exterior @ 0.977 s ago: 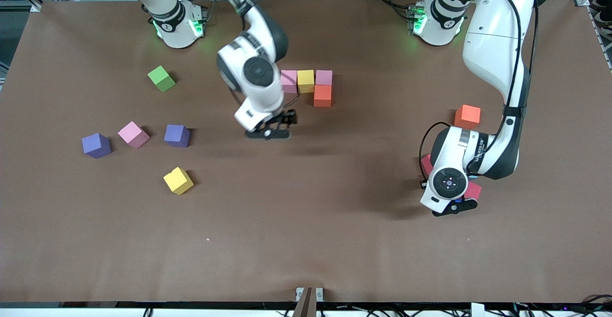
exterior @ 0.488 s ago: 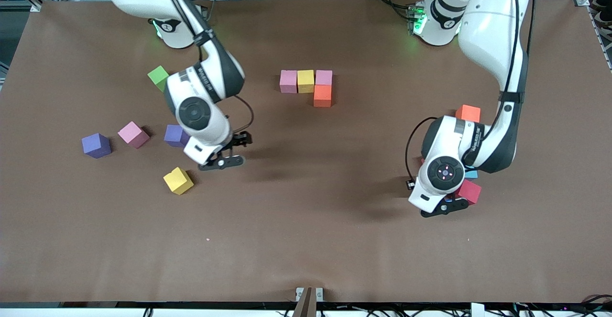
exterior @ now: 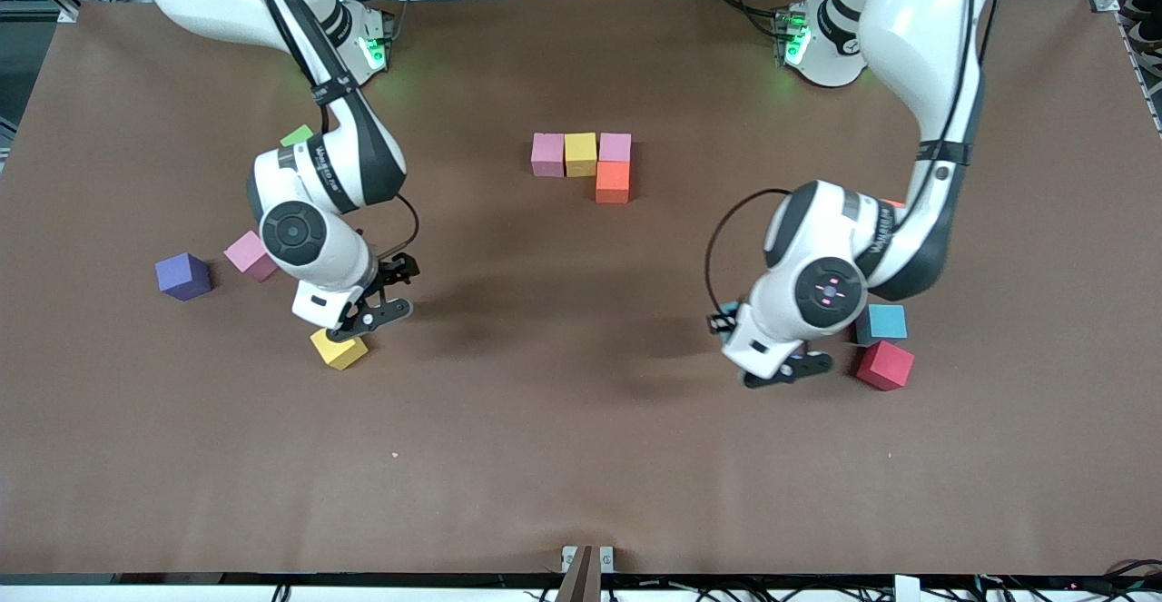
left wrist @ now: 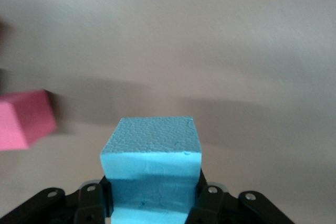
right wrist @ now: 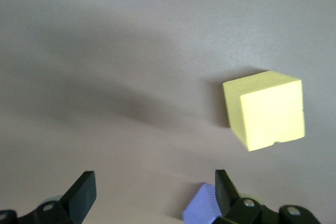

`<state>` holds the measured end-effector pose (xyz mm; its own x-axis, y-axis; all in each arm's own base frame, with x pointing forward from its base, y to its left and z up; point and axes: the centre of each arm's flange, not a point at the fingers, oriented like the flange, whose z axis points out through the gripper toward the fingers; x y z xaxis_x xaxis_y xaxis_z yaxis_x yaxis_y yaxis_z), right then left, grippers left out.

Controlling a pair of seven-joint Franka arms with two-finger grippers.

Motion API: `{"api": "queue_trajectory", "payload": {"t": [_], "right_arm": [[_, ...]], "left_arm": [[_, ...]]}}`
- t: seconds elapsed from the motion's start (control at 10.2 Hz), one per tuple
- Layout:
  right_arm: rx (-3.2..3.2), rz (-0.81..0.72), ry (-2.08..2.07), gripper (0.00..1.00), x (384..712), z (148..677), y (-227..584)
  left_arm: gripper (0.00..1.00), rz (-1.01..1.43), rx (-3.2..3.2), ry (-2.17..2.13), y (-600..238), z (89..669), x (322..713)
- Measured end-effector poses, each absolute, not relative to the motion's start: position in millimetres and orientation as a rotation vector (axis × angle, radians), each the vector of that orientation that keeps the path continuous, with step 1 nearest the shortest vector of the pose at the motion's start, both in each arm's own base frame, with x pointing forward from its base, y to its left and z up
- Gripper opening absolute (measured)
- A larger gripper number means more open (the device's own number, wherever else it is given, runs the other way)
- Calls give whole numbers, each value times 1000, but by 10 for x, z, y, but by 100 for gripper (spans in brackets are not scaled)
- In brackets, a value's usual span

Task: Form number 2 with 11 blocks

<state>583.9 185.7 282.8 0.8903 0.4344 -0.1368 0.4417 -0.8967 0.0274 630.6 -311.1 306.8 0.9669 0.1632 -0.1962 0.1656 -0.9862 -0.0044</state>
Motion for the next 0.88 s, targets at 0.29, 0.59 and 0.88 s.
{"api": "queue_trajectory", "payload": {"t": [0.29,0.59,0.88], "right_arm": [[2915,-50,1039,100,6054,2839,1437],[2784,68,1317,100,6214,2771,1122],[2705,111,1439,100,6337,2618,935]], "left_arm": [[55,-394,3048,96,-3737,2764,5793],[55,-441,3000,-5,-4097,2473,5324],[55,-436,3010,50,-4279,2356,4974]]}}
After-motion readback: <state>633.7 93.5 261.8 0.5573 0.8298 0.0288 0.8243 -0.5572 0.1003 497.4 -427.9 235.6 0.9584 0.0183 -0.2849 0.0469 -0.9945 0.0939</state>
